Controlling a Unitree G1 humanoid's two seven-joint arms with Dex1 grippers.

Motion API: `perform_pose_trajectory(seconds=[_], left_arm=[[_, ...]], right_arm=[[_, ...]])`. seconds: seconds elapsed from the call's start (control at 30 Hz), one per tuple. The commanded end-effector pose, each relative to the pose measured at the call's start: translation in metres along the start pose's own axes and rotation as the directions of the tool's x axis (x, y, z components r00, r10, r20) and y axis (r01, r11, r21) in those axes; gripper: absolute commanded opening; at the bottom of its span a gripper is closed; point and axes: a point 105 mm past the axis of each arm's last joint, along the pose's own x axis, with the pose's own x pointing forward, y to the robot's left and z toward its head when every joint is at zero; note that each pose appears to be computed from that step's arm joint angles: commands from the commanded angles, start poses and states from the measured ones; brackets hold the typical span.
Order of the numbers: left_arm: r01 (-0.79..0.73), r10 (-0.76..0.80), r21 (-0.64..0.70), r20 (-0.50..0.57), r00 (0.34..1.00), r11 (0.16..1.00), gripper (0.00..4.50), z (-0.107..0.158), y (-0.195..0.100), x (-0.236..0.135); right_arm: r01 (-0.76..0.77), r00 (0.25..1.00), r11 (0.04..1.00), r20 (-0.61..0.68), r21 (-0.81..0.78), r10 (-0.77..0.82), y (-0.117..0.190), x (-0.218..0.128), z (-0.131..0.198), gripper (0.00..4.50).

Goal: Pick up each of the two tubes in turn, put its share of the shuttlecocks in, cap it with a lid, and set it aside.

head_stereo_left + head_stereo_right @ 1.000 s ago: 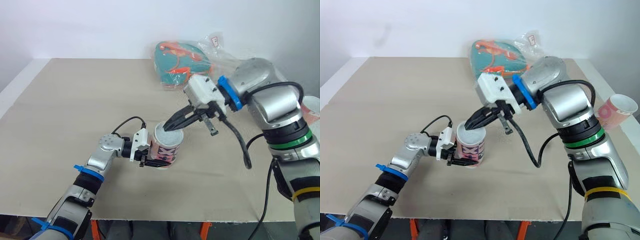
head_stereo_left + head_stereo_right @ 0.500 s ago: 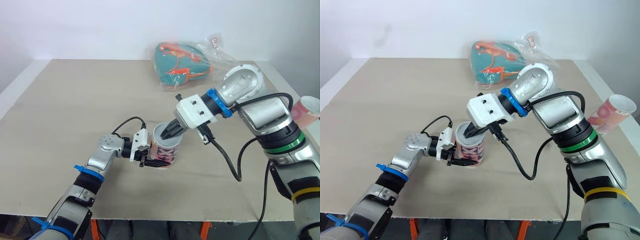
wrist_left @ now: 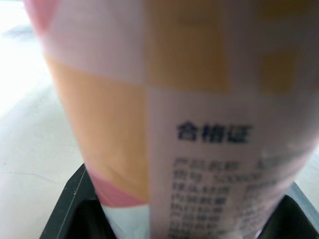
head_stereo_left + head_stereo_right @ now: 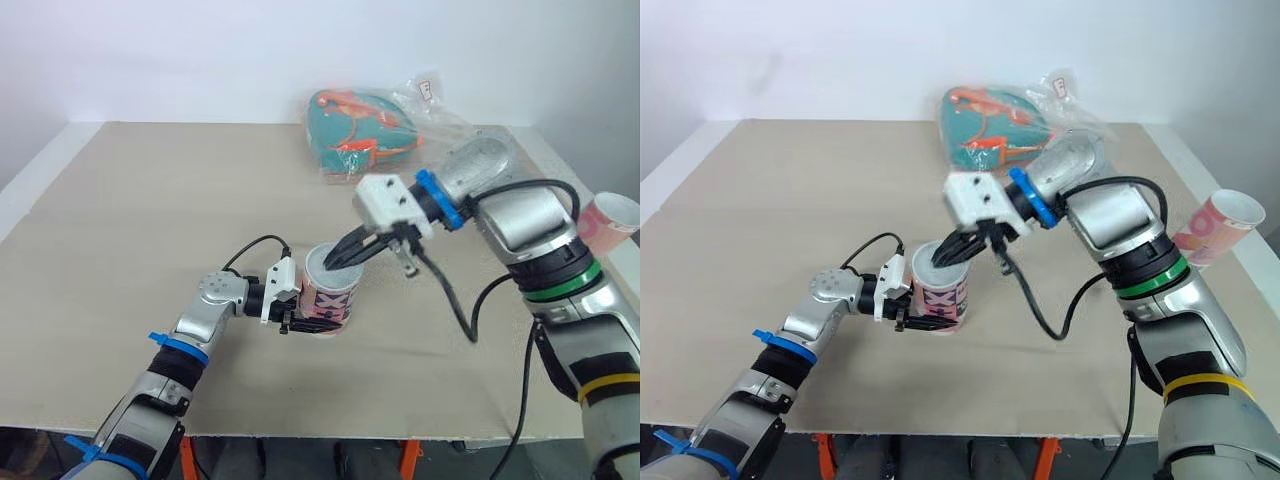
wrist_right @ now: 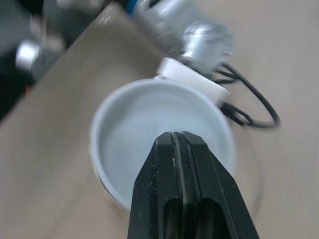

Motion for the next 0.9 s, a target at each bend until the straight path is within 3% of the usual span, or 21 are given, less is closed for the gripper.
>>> perform_pose_trajectory(seconds=[0.03,0.1,0.2,0.23,0.27,0.33,0.67,0.83,0.9], left_arm=[[-0.006,0.006,-0.017,0.004,1.0,1.0,2.57,-0.001,-0.002,-0.002],[-0.006,0.006,-0.014,-0.002,1.0,1.0,3.34,-0.002,-0.003,-0.002],[0.017,-0.017,-0.029,0.022,1.0,0.999,4.5,0.003,-0.004,-0.001],[0.021,-0.02,-0.034,0.031,0.999,0.999,4.5,0.006,-0.004,-0.001],[0.03,-0.029,-0.03,0.04,0.999,0.999,4.5,0.009,-0.004,0.0],[0.046,-0.045,-0.027,0.046,0.998,0.999,4.5,0.012,-0.005,0.002],[0.055,-0.056,-0.029,-0.044,0.997,0.998,4.5,0.002,-0.015,-0.03],[-0.058,0.058,-0.004,-0.095,0.994,0.998,4.5,-0.002,-0.012,-0.058],[-0.167,0.169,0.023,-0.119,0.978,0.986,4.5,0.0,-0.006,-0.085]], right_arm=[[0.14,0.988,0.989,0.06,0.046,-0.142,0.004,-0.032,0.004,0.51],[0.184,0.98,0.98,0.064,0.079,-0.189,0.008,-0.039,0.0,1.16],[0.266,0.958,0.95,0.065,0.161,-0.279,0.019,-0.052,-0.011,2.64],[0.286,0.951,0.941,0.064,0.182,-0.302,0.022,-0.054,-0.013,3.27],[0.304,0.944,0.929,0.061,0.211,-0.323,0.026,-0.057,-0.017,3.5],[0.324,0.937,0.914,0.051,0.245,-0.346,0.032,-0.058,-0.022,4.46],[0.296,0.952,0.874,-0.04,0.386,-0.304,0.08,-0.03,-0.051,4.46],[0.288,0.957,0.867,-0.078,0.407,-0.281,0.092,-0.014,-0.065,4.46],[0.279,0.959,0.874,-0.069,0.397,-0.274,0.093,-0.001,-0.069,4.46]])
